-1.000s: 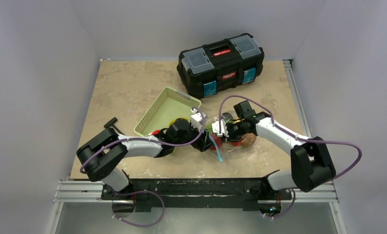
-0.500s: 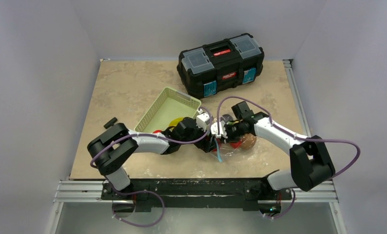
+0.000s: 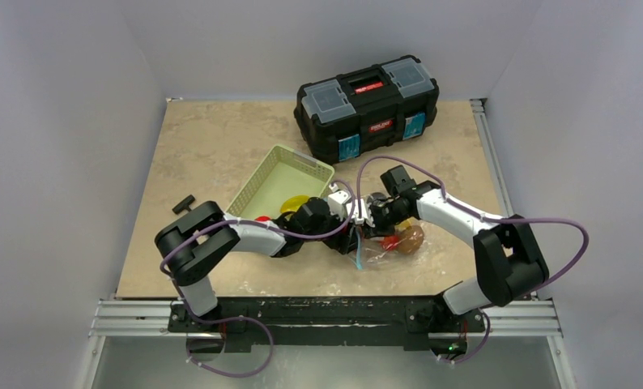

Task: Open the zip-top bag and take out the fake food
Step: Pick up the fake fruit from the zipper food storage bag.

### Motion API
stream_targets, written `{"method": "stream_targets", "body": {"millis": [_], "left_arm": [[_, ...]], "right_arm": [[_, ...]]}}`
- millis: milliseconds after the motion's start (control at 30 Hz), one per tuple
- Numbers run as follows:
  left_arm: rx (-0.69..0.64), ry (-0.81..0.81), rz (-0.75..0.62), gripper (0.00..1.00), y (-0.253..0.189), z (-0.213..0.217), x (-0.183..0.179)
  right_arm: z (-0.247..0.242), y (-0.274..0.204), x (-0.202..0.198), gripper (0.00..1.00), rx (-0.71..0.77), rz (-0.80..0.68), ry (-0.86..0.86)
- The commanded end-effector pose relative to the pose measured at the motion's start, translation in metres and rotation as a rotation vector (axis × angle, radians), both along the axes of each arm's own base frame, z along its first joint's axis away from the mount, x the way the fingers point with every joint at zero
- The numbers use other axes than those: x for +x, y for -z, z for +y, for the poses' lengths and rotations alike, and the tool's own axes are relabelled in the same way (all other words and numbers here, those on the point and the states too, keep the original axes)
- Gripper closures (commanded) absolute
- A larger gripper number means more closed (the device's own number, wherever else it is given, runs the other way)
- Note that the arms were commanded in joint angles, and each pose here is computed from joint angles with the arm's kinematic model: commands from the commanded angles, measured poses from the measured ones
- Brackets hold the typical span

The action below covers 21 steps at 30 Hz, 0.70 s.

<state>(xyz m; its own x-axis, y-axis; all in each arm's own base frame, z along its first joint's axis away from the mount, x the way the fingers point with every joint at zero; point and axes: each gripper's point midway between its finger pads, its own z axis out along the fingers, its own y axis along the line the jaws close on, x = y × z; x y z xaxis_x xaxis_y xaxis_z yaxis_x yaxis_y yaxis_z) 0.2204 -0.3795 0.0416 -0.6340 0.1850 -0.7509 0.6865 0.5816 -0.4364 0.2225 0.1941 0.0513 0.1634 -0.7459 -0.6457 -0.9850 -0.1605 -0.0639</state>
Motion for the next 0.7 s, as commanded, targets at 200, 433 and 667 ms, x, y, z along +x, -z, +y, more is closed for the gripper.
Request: {"method": "stream_targets", "body": {"millis": [200, 433, 667], "left_arm": [[-0.115, -0.007, -0.065, 1.00, -0.059, 0.006, -0.007], [-0.099, -0.018, -0.061, 1.00, -0.071, 0.026, -0.020], [-0.054, -0.026, -0.080, 1.00, -0.078, 0.046, -0.026]], "right_arm": [[0.004, -0.020, 0.005, 0.91, 0.047, -0.025, 0.019], [-0.002, -0.021, 0.006, 0.91, 0.034, -0.054, 0.024], [-0.003, -0.023, 0.006, 0.91, 0.037, -0.065, 0.020]]}}
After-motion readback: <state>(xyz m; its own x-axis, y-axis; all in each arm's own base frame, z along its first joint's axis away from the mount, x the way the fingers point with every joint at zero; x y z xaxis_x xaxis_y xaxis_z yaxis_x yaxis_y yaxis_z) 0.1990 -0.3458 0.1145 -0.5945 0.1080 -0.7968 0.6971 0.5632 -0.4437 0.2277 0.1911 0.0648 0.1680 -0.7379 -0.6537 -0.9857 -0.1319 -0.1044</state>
